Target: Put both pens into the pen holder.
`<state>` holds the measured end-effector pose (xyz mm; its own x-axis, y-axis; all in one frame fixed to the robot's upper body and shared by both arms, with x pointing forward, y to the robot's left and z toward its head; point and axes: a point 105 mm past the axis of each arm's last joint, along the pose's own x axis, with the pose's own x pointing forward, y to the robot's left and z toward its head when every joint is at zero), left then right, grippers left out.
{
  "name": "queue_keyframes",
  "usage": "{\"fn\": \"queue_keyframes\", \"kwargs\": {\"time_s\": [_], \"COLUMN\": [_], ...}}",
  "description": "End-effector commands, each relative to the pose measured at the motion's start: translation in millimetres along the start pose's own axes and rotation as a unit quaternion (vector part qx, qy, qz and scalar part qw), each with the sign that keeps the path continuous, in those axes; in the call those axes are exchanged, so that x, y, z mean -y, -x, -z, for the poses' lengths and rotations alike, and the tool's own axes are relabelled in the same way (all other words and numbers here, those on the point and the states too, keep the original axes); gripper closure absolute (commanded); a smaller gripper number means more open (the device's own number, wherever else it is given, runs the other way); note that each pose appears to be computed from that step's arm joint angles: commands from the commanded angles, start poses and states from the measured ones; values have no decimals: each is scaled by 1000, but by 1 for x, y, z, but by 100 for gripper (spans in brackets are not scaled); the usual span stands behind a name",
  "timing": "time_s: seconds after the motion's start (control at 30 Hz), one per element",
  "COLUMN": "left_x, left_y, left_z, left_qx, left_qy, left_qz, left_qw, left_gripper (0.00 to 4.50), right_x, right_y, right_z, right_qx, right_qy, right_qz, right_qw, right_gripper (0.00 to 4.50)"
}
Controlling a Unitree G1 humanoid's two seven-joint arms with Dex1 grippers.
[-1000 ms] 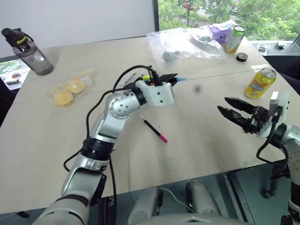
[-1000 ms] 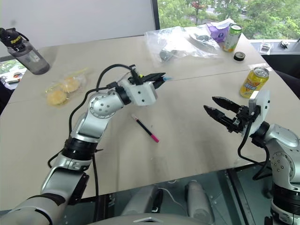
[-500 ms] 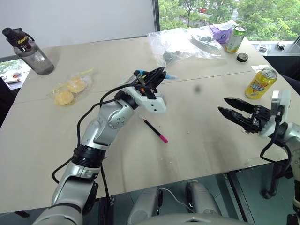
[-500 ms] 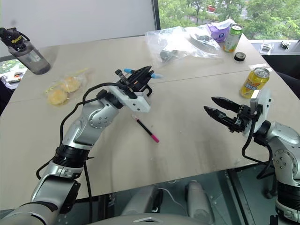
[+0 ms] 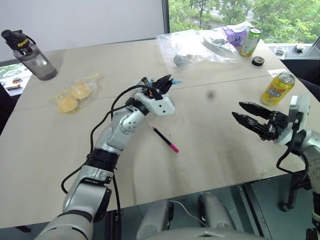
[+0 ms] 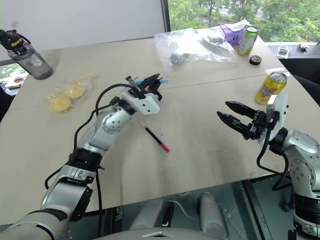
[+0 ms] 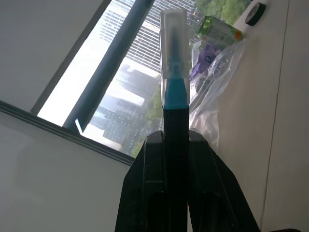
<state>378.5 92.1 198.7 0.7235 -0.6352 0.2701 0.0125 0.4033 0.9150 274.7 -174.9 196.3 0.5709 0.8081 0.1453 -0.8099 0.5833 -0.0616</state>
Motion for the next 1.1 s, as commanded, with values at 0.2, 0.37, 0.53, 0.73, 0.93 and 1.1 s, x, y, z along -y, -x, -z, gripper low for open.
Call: {"fn": "queue_keyframes", "kwargs": {"time_s": [0.2,0.37,0.53,0.73,0.93,1.1], "left_x": [-14,-13,-11,-19,-17,-26], "left_y": [-2,-4,-7,-7,-6,-7], "left_z": [0,10,17,20,27,33], "left_qx": [9,-4,-13,-21,-44,-64], "left_qy": [12,14,30,32,39,63], "left_qz": [-23,-20,-13,-36,-45,-77], "left_qw": [1000,1000,999,999,997,993], "left_gripper": [450,450,450,188,4,4], "right_x": [-2,-2,0,1,0,1], "right_y": [2,1,0,2,4,5], "right_z": [-12,-13,-13,-12,-10,-11], "right_qx": [14,18,19,18,16,15], "right_qy": [29,28,29,30,32,34], "right_qz": [3,2,6,13,19,21], "right_qw": [999,999,999,999,999,999], "right_gripper": [203,203,203,199,199,199]}}
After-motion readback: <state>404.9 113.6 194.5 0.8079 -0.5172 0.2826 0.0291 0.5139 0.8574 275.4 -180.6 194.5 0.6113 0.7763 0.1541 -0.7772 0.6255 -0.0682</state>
